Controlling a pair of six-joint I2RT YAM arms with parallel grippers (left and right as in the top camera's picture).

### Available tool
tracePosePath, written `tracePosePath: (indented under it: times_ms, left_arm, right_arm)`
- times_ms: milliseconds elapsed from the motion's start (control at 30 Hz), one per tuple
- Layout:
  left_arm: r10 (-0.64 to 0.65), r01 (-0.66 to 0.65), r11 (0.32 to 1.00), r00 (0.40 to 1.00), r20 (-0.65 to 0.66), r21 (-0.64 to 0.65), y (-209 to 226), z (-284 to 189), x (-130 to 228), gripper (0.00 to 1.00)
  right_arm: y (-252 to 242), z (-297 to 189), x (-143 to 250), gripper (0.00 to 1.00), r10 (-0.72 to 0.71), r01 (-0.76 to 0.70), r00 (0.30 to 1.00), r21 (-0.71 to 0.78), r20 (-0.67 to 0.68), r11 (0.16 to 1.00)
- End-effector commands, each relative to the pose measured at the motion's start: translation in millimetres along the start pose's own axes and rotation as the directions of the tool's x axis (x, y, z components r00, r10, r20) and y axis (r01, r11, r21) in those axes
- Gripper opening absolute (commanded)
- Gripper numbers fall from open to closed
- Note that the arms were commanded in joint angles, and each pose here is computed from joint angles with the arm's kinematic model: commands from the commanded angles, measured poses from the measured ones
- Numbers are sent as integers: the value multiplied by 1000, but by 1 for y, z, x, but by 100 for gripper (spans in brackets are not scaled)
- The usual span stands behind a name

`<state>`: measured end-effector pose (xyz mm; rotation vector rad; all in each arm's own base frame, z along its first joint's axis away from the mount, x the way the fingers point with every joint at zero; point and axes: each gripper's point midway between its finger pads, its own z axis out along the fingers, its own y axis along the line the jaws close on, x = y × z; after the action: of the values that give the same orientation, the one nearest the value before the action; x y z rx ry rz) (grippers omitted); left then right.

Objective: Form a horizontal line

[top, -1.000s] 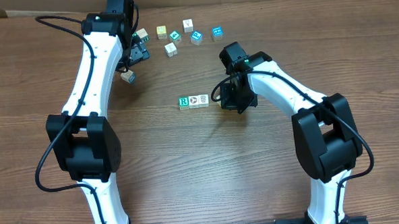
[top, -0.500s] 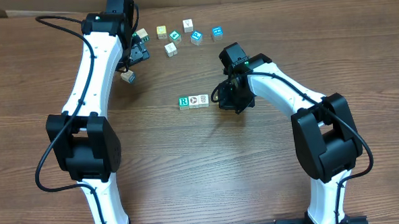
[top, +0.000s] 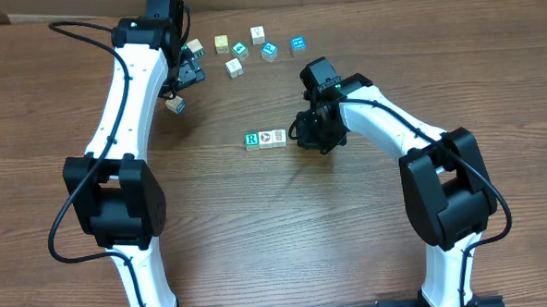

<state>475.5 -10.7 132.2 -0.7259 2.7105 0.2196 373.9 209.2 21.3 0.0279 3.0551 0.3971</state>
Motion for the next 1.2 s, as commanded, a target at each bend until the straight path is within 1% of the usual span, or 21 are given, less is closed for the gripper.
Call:
tracePosePath:
  times_ms: [0,133,233,300,433,700,933,1167]
  left_arm:
    - [-2,1,1000,1000,30,26,-2,-15,-7,100]
    - [-2,1,1000,1000,30,26,-2,-15,-7,100]
    - [-2,1,1000,1000,30,26,-2,-15,-7,100]
    - [-2,1,1000,1000,30,26,-2,-15,-7,100]
    - [-2,1,1000,1000,30,25,-2,-15,-7,100]
    - [-2,1,1000,1000,30,26,-2,-15,-7,100]
    - [-2,1,1000,1000,30,26,-2,-15,-7,100]
    - [-2,1,1000,1000,30,26,-2,-15,-7,100]
  right_arm:
    - [5,1,3,4,-2,1,1000,-19,-6,1000]
    - [13,-2,10,5,0,-3,999,-65,-46,998]
    - [13,-16,12,5,4,-7,998,-50,-69,999]
    - [12,-28,6,5,4,-6,999,-36,-52,999]
    - [-5,-44,-12,5,9,-11,1000,62,27,998]
    - [-34,-49,-29,5,3,-31,992,230,123,973]
    - [-36,-35,-39,4,-1,-34,989,239,146,970]
    - [-41,-16,-35,4,0,-34,990,234,142,972]
